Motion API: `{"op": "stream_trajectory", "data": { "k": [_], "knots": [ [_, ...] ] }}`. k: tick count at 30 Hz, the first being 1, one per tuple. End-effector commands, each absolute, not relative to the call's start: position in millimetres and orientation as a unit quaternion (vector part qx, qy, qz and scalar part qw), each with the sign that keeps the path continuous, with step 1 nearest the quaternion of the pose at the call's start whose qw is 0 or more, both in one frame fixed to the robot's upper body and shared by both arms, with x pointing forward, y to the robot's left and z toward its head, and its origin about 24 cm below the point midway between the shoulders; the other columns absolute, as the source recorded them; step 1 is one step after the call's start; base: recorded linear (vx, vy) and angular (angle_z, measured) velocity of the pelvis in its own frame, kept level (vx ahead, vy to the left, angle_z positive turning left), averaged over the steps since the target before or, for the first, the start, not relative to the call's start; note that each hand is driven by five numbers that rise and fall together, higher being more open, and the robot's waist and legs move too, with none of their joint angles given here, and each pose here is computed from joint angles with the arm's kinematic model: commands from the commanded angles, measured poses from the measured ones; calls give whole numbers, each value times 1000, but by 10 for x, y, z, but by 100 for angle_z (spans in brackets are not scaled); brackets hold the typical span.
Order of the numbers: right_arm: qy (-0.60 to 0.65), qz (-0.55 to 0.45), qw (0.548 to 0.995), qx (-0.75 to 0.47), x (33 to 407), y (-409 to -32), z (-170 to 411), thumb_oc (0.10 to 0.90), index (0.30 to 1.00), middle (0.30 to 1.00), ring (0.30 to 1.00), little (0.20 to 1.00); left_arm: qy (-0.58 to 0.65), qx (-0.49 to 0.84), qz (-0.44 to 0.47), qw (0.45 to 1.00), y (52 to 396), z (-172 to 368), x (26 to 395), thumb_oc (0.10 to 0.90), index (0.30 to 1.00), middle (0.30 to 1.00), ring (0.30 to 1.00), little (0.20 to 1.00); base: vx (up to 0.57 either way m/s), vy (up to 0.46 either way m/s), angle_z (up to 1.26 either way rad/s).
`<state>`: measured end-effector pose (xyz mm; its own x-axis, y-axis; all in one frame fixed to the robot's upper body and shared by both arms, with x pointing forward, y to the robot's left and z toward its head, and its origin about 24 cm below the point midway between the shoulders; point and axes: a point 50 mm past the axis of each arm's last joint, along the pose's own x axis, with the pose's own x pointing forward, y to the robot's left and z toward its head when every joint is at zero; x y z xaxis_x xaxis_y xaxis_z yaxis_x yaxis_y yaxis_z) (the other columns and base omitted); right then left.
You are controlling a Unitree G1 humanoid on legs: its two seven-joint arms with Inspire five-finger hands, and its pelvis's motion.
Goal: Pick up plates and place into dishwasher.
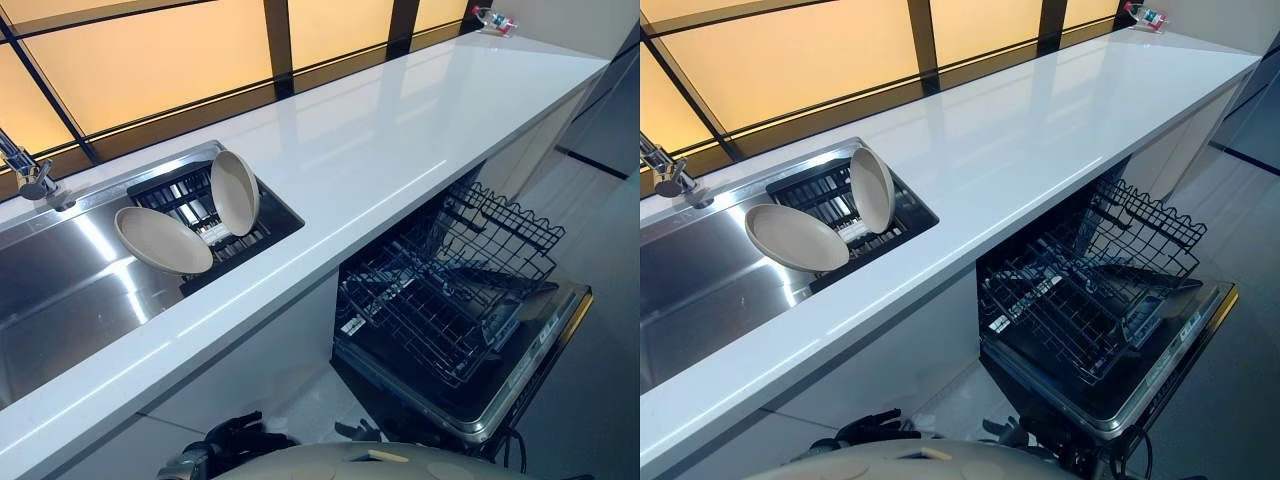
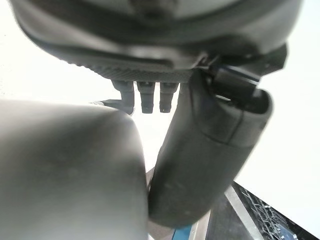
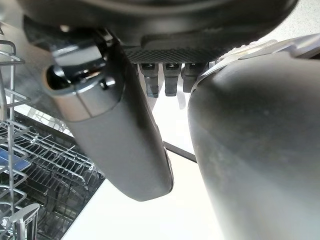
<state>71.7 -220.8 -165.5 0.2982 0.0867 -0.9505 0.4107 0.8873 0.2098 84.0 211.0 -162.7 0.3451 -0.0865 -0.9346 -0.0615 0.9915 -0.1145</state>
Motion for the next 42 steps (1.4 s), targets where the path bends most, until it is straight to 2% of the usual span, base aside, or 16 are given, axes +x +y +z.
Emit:
{"op": "stream_trajectory", "data": {
  "k": [1, 33, 38, 42],
  "knots": [
    [589, -53, 770, 241, 842, -1953, -1674, 800, 900, 900, 900, 900, 552, -69, -38, 830, 1912, -1618, 1081, 800, 900, 900, 900, 900, 0, 0, 0],
    [591, -52, 770, 235, 845, -1971, -1671, 800, 900, 900, 900, 900, 533, -83, -37, 841, 1921, -1587, 1158, 800, 900, 900, 900, 900, 0, 0, 0],
    [593, -50, 769, 232, 844, -1985, -1669, 800, 900, 900, 900, 900, 487, -63, -37, 870, 1953, -1523, 1285, 800, 900, 900, 900, 900, 0, 0, 0],
    [599, -47, 768, 222, 867, -2008, -1659, 800, 900, 900, 900, 900, 412, 17, -121, 903, 1907, -1347, 1591, 800, 900, 900, 900, 900, 0, 0, 0]
  ]
}}
